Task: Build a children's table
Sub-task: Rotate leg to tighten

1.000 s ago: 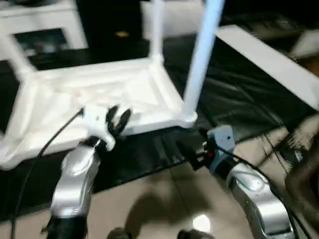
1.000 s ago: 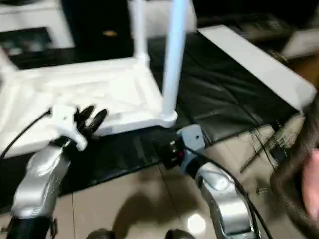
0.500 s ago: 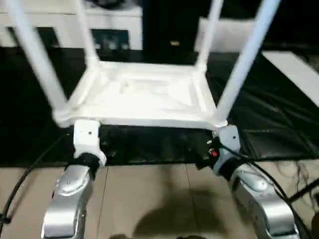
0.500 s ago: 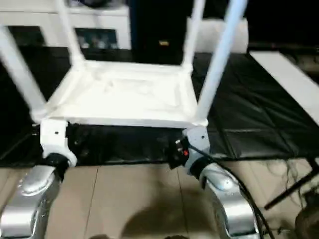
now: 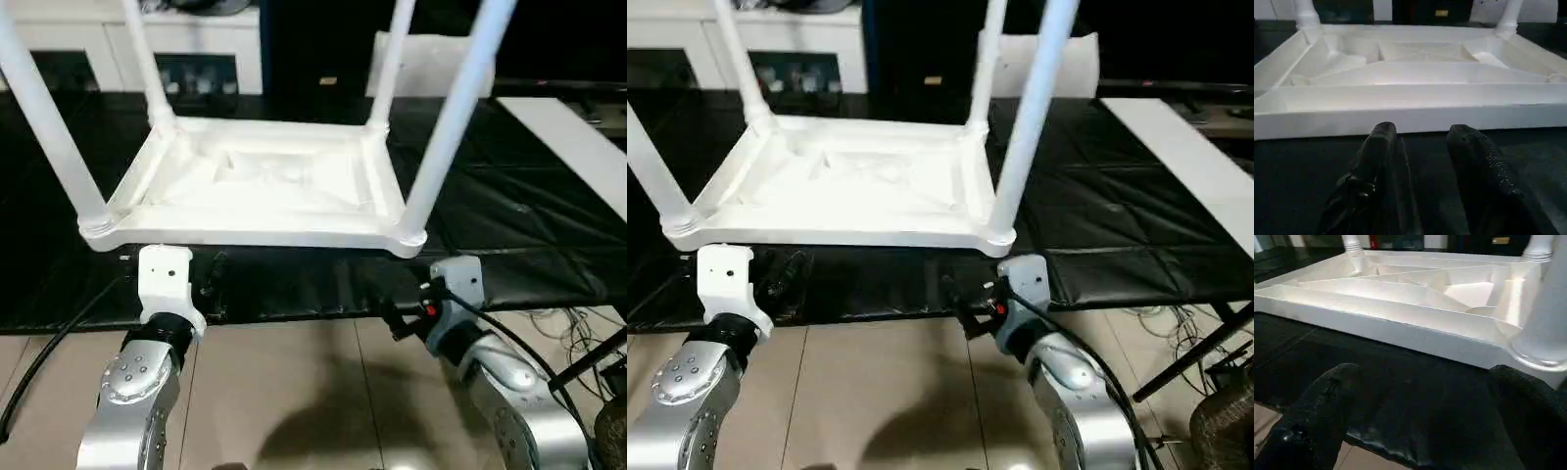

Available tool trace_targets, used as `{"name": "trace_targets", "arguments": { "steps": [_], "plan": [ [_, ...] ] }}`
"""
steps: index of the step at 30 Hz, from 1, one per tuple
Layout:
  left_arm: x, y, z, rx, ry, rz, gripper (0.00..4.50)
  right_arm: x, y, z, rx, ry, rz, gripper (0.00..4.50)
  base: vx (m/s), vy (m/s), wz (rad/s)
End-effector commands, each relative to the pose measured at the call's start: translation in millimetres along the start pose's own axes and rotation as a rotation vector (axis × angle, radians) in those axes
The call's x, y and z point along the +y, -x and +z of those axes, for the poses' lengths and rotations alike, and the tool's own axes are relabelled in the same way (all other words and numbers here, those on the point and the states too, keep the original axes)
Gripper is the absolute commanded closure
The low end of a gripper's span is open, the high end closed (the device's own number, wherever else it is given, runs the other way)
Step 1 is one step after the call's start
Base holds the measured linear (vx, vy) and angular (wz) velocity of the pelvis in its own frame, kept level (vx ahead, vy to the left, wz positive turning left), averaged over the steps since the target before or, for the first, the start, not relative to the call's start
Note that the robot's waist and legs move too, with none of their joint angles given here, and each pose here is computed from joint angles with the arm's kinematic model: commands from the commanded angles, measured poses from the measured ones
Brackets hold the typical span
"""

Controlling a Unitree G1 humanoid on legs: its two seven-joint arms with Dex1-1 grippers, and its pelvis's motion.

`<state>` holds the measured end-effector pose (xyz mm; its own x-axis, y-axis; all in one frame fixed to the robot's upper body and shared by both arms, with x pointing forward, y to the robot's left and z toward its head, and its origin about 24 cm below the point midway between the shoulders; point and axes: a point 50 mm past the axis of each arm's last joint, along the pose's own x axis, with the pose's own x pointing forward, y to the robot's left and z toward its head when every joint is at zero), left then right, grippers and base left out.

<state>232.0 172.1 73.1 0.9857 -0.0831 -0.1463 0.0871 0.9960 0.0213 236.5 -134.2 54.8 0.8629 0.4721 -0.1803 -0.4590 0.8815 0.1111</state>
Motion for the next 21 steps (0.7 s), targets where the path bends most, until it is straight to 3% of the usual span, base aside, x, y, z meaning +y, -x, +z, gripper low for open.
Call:
{"name": "trace_targets", "arguments": {
  "steps": [1,9,21],
  "plan": [
    [-1.4,2.4,4.0,-0.017,0.001,0.003,2.57,-2.3,0.6,0.2,0.001,0.022,0.004,0.0,0.0,0.0,0.0],
    [2.0,4.6,4.4,-0.02,-0.028,-0.009,2.57,0.6,-0.9,1.1,0.007,0.051,0.051,0.0,0.027,0.008,0.17],
    [-3.7,4.1,3.7,-0.015,-0.045,-0.066,2.57,-0.5,5.0,-0.4,-0.004,0.073,0.078,0.0,0.177,-0.001,0.15]
  ]
}}
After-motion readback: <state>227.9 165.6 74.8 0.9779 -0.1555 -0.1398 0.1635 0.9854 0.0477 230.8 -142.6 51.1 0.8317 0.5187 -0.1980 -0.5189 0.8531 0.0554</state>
